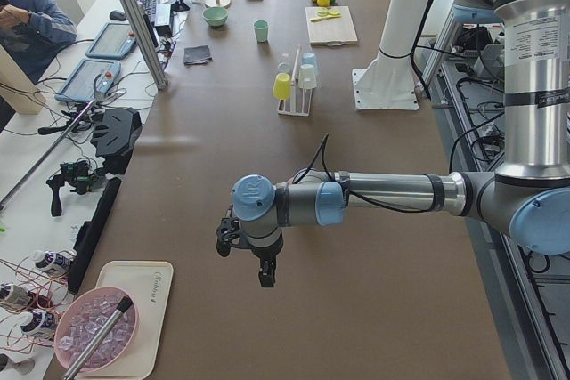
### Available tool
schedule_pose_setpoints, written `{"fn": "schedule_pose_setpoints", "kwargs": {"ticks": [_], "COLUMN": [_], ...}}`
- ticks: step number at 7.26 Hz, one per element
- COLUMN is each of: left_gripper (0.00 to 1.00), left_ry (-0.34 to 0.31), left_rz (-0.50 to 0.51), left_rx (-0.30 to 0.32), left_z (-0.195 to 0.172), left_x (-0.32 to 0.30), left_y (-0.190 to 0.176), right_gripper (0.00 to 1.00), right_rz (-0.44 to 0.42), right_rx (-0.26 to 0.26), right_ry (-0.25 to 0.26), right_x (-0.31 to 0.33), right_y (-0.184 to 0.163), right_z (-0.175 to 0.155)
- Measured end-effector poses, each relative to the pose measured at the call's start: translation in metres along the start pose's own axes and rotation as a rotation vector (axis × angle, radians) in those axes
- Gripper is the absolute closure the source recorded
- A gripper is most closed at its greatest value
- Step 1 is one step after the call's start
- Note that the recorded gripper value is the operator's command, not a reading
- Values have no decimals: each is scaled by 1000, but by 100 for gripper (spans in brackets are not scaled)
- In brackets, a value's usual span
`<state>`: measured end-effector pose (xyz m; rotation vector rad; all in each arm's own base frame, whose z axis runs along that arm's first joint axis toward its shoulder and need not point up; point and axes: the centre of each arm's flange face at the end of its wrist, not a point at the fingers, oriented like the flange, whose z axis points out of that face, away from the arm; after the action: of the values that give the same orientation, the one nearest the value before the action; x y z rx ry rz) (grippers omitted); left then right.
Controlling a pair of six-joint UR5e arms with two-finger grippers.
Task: Place cup on cup holder
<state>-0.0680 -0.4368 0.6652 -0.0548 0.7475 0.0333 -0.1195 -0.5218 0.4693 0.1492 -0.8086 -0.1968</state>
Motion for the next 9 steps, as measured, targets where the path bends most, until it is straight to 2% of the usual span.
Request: {"fn": "schedule_pose_setpoints", "kwargs": {"ticks": [3, 4, 6, 7, 9], "left_gripper": [2, 2, 2, 2, 3], "left_ry": [1, -2, -11, -27, -75], "left_rz": [0, 2, 10, 10, 5], "left_rx": [-2, -10, -97, -135, -220], "left_z": [4, 6, 9, 4, -20], "left_x": [-4, -2, 38, 61, 121], "left_y": [-5, -21, -104, -134, -160], "right_gripper": [0, 0, 0, 0, 0], "right_rz": [8, 25, 49, 56, 74], "right_rx": [-64, -88, -123, -142, -187], "right_ry": [9, 16, 23, 25, 36], "right_x": [-61, -76, -94, -101, -111], "right_y": [-70, -98, -148, -168, -207], "right_z": [7, 7, 14, 22, 41]}}
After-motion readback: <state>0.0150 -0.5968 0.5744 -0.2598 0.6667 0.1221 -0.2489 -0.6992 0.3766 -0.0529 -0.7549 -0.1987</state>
